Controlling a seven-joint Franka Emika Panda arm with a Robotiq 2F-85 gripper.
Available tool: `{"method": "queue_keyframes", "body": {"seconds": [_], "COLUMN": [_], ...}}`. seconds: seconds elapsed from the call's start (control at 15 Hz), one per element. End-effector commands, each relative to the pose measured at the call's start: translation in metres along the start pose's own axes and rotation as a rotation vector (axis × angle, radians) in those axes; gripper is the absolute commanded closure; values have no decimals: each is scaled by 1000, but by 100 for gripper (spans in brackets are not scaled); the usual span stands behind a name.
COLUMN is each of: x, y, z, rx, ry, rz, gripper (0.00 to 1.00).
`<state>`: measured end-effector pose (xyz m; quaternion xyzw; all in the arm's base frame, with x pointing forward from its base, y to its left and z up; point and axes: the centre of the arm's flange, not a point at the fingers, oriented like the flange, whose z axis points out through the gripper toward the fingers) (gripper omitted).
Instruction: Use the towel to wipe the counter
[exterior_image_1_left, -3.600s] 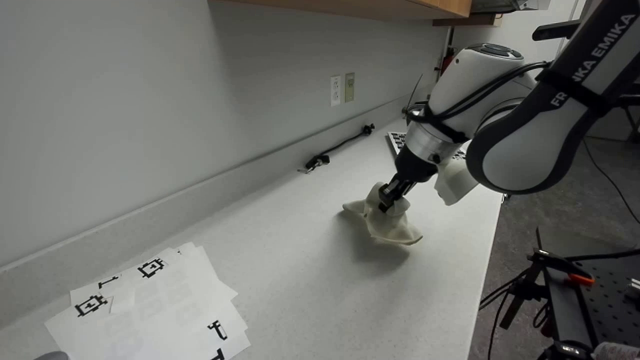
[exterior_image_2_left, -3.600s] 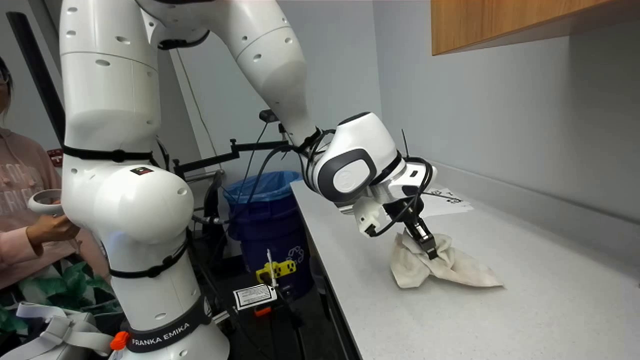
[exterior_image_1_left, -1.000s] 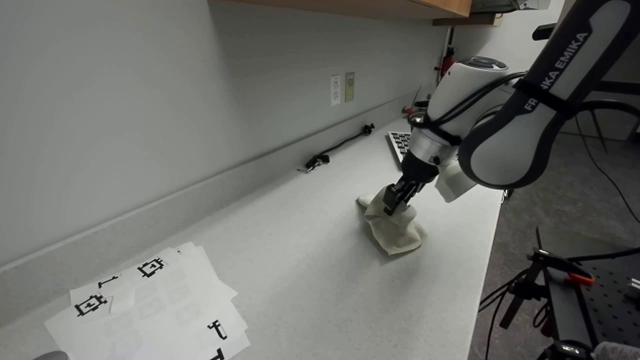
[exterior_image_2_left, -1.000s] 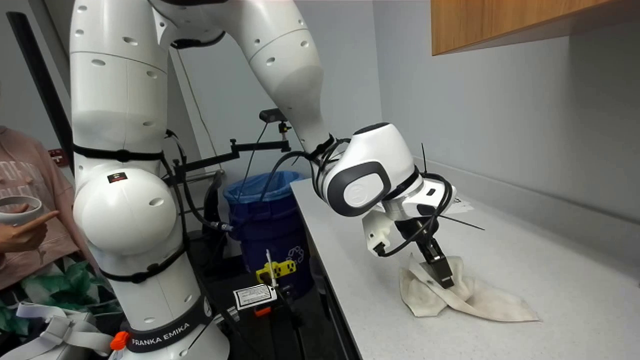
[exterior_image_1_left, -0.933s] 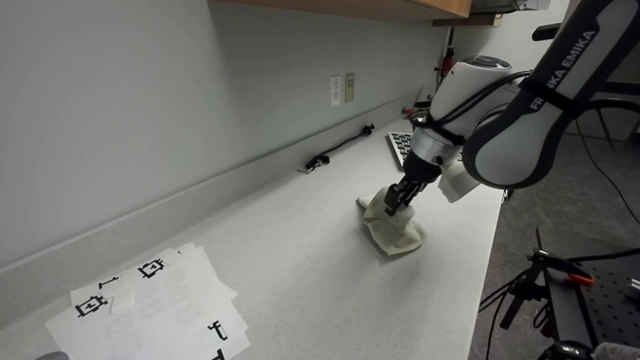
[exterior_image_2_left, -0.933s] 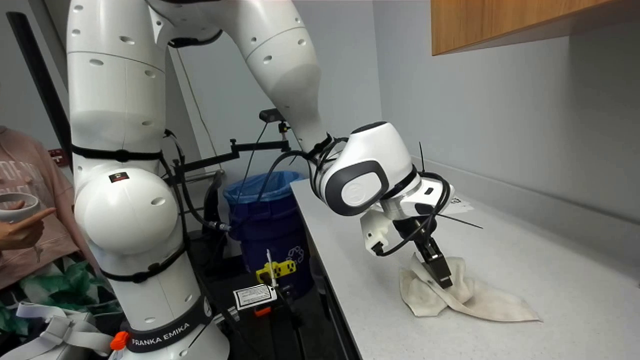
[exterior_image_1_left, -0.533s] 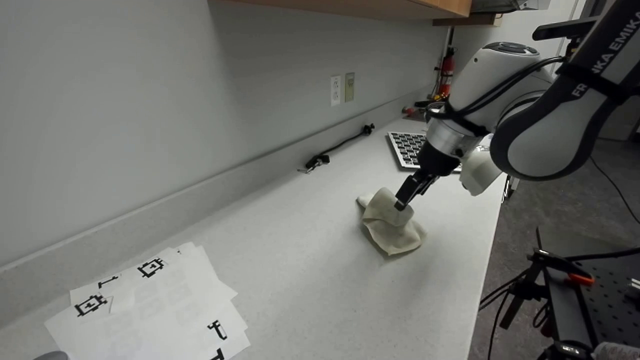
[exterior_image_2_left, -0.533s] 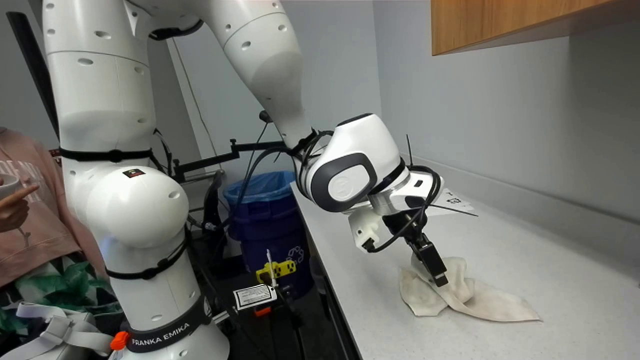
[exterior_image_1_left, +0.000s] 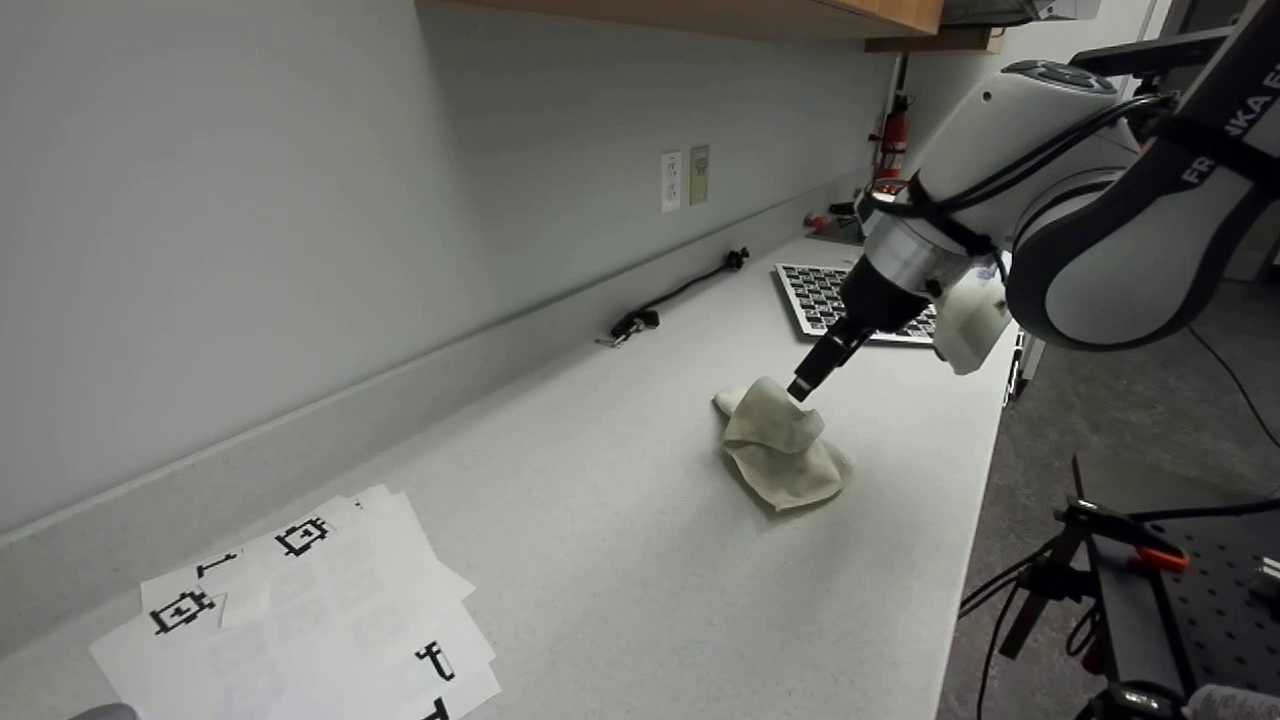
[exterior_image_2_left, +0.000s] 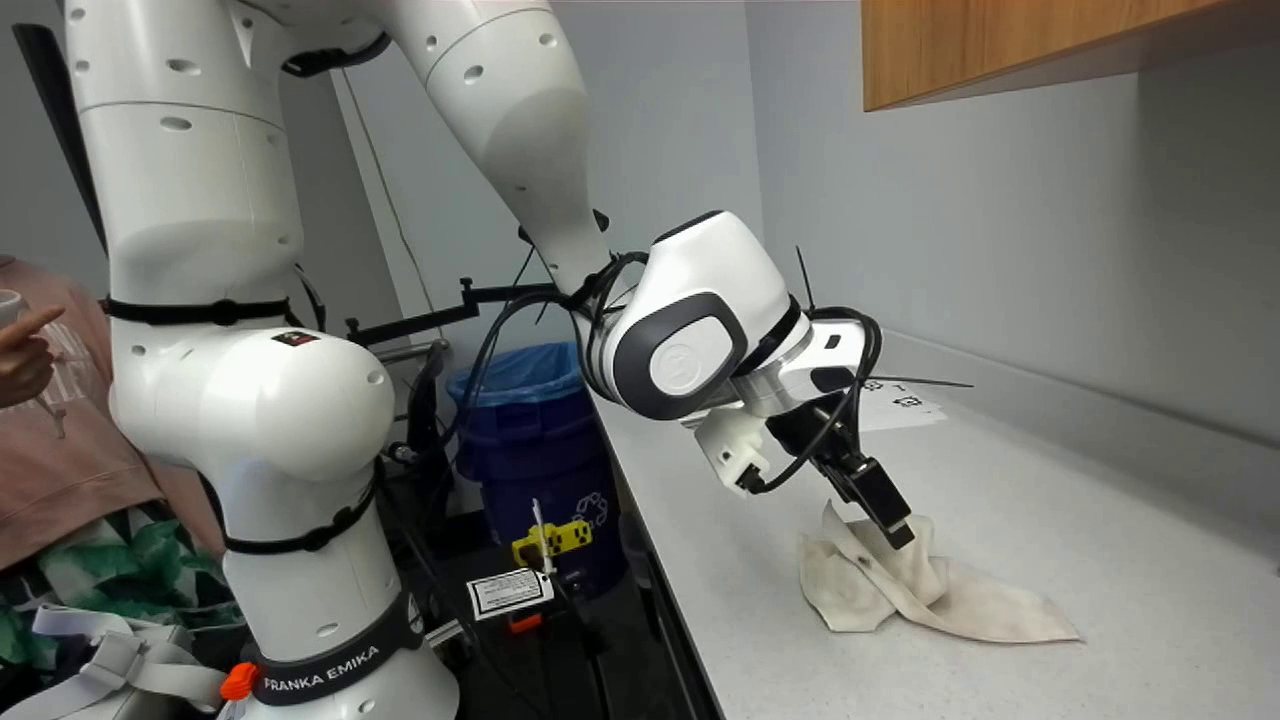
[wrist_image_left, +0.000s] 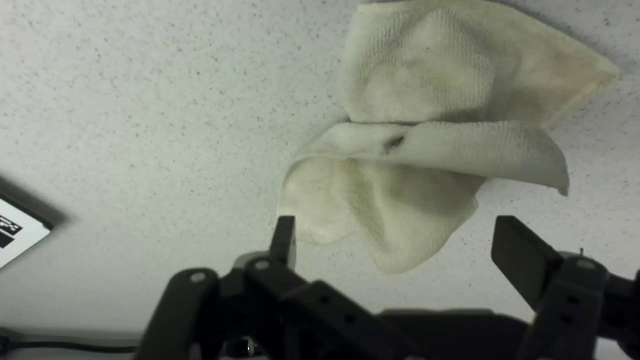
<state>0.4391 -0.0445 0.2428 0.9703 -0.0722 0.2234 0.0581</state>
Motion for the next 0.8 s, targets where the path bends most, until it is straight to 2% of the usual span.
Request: {"method": "queue_keyframes", "body": {"seconds": [0.0, 0.2, 0.27, 0.73], "x": [-8, -8, 0, 0], "y": [-5, -7, -4, -5], "z": [-34, -36, -7, -9], "rx": [32, 38, 12, 16], "ry": [57, 81, 52, 61], "rz": [-46, -40, -29, -29], "gripper": [0, 0, 0, 0]}}
